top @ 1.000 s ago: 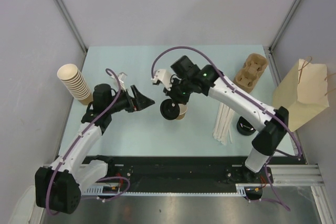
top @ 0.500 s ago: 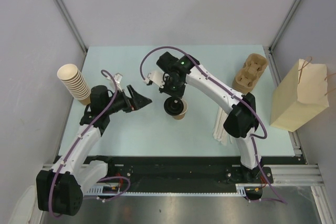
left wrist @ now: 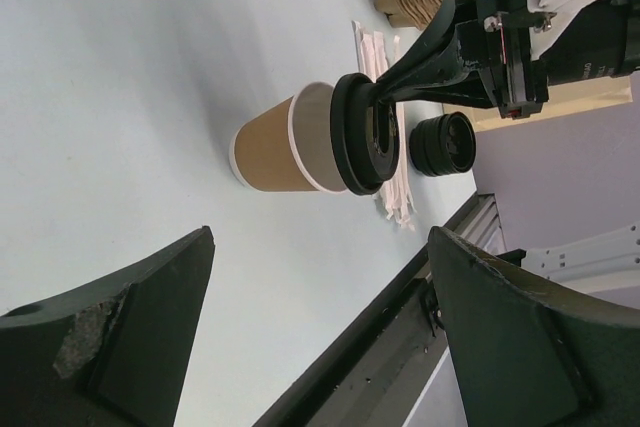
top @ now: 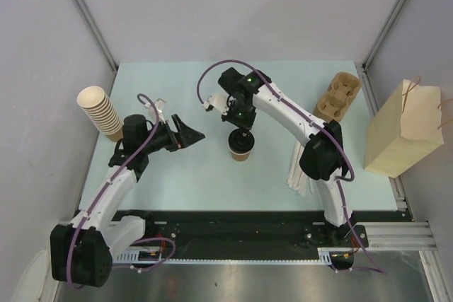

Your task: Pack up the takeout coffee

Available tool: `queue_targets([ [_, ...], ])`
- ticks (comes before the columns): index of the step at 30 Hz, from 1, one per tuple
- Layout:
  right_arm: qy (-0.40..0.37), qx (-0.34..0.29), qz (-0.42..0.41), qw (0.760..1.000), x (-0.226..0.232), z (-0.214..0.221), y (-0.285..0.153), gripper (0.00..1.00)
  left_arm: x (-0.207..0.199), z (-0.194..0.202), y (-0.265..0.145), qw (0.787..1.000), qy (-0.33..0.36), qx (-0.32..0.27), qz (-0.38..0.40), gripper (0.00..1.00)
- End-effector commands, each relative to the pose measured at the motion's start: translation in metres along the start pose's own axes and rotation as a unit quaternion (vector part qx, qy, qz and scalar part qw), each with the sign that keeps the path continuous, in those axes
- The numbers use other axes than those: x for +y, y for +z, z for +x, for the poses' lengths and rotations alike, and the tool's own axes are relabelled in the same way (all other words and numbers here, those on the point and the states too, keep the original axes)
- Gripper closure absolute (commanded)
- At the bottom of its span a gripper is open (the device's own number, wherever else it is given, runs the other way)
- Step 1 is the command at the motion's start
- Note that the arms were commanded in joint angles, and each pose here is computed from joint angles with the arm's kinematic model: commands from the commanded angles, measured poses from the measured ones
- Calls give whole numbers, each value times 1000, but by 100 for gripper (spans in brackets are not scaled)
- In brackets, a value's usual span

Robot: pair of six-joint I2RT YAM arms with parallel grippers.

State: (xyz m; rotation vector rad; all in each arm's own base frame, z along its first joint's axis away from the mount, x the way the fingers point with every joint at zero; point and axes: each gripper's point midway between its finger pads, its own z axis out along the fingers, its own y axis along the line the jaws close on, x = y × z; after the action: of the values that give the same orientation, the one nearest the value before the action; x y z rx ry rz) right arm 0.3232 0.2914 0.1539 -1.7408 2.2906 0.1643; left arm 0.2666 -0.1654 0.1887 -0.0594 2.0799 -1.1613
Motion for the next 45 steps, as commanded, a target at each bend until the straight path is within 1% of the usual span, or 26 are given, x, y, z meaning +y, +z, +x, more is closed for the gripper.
queue_targets([
  [1, -6, 23, -9, 1000, 7, 8, -4, 100, -1, -9, 1, 1000, 0, -12, 1, 7],
  [6, -7, 24, -8, 1000, 8, 5, 3, 100, 1, -7, 2, 1000, -6, -7, -1, 7],
  [10, -9, 37, -11, 999, 8, 9, 10, 100, 2, -9, 2, 1000, -15, -6, -3, 7],
  [22, -17, 51, -10, 998, 6, 12, 21, 96, 8, -7, 4, 1000, -26, -3, -7, 7],
  [34, -26, 33, 10, 999, -2, 1, 2, 96, 12, 1, 3, 1000, -28, 0, -7, 7],
  [45, -39, 57, -15, 997, 7, 7, 14, 93, 12, 1, 2, 1000, -27, 0, -7, 7],
])
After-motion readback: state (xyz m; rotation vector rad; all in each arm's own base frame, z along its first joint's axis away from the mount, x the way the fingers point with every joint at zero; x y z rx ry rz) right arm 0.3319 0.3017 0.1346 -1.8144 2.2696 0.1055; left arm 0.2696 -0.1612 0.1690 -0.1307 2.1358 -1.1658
